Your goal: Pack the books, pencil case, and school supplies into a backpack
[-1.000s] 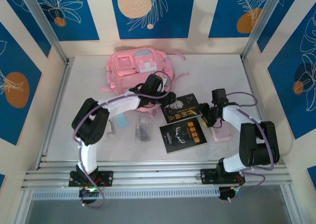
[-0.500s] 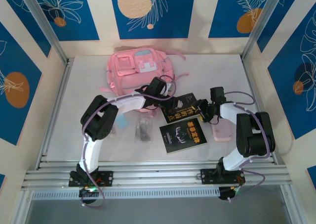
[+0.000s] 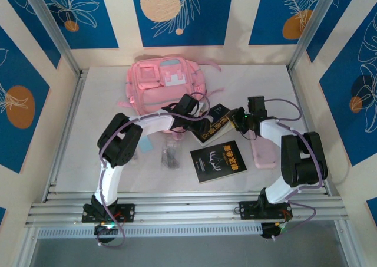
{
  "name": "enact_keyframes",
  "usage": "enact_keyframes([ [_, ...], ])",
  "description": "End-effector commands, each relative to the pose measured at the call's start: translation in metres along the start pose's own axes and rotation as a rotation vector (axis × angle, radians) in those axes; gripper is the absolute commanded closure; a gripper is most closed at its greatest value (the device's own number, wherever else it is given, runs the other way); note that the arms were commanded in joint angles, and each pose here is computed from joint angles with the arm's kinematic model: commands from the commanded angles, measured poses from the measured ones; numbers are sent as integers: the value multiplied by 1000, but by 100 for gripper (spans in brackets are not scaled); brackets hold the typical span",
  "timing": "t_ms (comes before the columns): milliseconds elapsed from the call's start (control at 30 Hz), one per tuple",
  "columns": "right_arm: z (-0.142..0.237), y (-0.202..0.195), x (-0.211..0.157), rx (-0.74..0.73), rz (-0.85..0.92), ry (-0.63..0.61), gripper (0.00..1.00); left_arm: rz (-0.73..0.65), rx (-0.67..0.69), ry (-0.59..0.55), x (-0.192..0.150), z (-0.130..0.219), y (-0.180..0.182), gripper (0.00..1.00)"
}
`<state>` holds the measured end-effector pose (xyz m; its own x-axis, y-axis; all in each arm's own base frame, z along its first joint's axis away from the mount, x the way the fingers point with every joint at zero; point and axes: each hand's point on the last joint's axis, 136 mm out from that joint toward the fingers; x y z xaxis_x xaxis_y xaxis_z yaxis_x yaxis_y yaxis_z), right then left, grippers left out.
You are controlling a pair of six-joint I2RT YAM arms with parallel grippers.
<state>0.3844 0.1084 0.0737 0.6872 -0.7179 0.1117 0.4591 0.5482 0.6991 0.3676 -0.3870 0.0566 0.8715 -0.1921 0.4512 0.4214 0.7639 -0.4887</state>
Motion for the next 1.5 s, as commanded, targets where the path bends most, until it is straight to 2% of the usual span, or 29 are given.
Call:
enact_keyframes([
  [0, -6, 21, -4, 57, 21, 20, 70, -1, 15, 49, -15, -8, 7, 48],
  [233, -3, 32, 3, 57, 84, 14, 100, 33, -23, 16, 1, 14, -7, 46],
  [467, 22, 64, 0, 129, 266, 65, 100, 65, -141, -153, 64, 89, -37, 27],
  [667, 62, 91, -16, 193, 438, 126, 100, 118, -176, -282, 103, 133, -18, 23],
  [867, 97, 114, -31, 287, 515, 159, 100, 197, -219, -331, 112, 143, 5, 22],
  [1033, 124, 134, -42, 370, 584, 161, 100, 210, -233, -338, 107, 144, 13, 22],
  [1233, 132, 155, -55, 510, 633, 228, 100, 160, -403, -361, 105, 146, -2, 19],
  [1467, 128, 164, -62, 610, 662, 276, 100, 144, -584, -387, 98, 142, -16, 22],
])
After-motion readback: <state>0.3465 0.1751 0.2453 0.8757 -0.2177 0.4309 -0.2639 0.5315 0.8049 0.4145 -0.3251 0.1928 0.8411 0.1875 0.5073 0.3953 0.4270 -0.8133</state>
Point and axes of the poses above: each hand's point on the last joint's axis, 136 mm out from that joint toward the fingers, its own z axis back along the fingers, its own y axis along the line the jaws close on, x = y × z
